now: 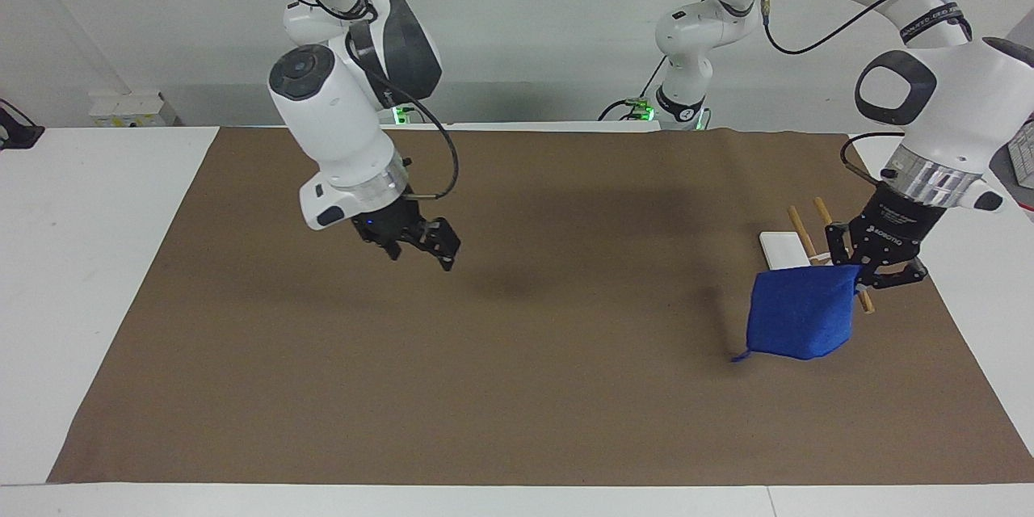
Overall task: Right arm passes towel to left arm to hang
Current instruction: 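Carry the towel with the left gripper while the right gripper withdraws, then drape the towel over the white rack with the left gripper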
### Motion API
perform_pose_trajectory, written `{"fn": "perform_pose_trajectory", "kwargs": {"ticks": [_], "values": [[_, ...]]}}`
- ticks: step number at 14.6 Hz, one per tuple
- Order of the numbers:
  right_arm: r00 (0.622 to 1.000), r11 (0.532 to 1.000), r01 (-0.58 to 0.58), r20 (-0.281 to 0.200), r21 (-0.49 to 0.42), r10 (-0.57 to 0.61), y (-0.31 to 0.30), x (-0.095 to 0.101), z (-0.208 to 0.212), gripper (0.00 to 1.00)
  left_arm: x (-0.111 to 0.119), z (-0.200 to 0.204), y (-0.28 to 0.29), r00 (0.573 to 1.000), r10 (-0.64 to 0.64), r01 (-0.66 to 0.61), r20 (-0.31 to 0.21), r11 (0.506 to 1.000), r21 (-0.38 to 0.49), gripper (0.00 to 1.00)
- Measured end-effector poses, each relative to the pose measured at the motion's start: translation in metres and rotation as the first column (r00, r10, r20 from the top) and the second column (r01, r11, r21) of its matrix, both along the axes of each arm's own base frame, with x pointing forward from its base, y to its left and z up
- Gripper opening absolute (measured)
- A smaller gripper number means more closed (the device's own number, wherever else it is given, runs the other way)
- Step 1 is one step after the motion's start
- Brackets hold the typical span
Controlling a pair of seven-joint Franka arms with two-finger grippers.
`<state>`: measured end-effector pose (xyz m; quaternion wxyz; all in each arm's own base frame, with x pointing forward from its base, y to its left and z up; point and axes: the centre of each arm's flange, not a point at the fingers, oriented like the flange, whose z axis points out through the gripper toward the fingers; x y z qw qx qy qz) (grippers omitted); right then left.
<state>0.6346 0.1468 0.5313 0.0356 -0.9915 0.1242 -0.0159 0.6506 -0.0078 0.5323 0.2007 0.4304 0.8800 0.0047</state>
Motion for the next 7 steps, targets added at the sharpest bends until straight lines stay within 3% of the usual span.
{"fn": "perform_pose_trajectory", "kwargs": {"ticks": [2,7], "values": [[0.997,0.995,-0.070,-0.025,-0.075,0.069,-0.051,-0.014,0.031,1.00,-0.003,0.000,0.009,0.997,0.076,-0.076,-0.012,0.997,0.008,0.03],[0.997,0.991,-0.066,-0.054,-0.118,0.060,-0.134,-0.064,0.105,1.00,-0.031,-0.009,-0.010,0.997,0.076,-0.074,-0.035,0.997,0.036,0.03]]}}
